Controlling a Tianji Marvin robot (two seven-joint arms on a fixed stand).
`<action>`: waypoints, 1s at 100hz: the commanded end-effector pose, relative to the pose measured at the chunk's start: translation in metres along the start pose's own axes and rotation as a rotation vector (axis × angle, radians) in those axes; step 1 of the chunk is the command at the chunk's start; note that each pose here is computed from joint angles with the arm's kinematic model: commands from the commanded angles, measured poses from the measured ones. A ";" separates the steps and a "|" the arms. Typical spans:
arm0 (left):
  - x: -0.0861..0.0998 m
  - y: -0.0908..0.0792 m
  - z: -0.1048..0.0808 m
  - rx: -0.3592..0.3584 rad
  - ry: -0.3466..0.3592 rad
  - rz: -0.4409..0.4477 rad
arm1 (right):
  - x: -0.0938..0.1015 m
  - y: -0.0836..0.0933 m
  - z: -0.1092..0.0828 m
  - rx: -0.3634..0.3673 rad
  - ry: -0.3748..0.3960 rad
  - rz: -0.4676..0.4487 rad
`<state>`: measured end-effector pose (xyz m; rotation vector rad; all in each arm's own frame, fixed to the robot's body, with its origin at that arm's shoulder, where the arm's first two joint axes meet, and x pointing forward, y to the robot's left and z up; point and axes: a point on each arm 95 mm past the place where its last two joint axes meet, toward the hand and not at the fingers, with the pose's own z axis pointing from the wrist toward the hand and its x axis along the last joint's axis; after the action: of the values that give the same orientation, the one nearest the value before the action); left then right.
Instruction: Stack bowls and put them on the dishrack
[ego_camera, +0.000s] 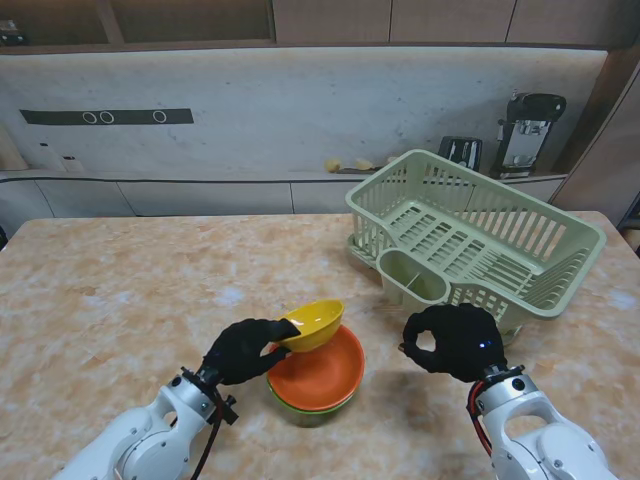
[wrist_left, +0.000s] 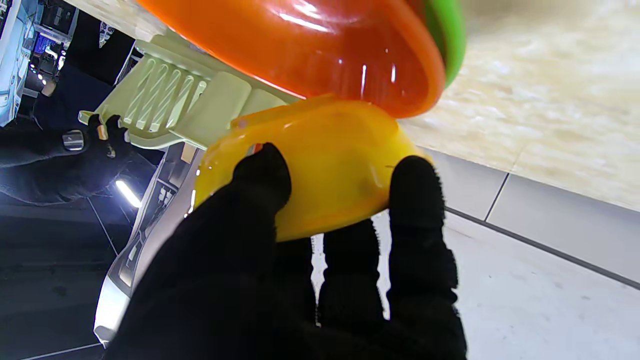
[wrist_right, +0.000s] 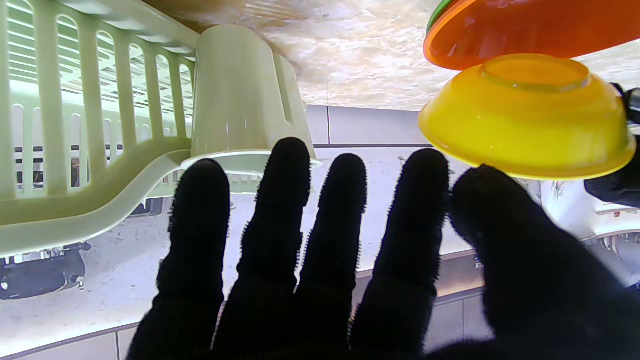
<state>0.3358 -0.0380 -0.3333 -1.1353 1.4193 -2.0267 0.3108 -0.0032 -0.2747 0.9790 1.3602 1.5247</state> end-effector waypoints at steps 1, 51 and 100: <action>0.004 0.006 -0.003 -0.030 0.007 -0.002 | 0.003 -0.004 -0.003 0.021 0.004 0.008; 0.006 0.014 -0.011 -0.097 0.012 -0.013 | 0.003 -0.004 -0.003 0.020 0.006 0.008; 0.007 0.015 -0.014 -0.170 0.023 -0.016 | 0.004 -0.005 -0.002 0.023 0.010 0.011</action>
<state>0.3214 -0.0402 -0.3459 -1.1885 1.5967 -1.9720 0.3108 -0.0024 -0.2755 0.9805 1.3644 1.5278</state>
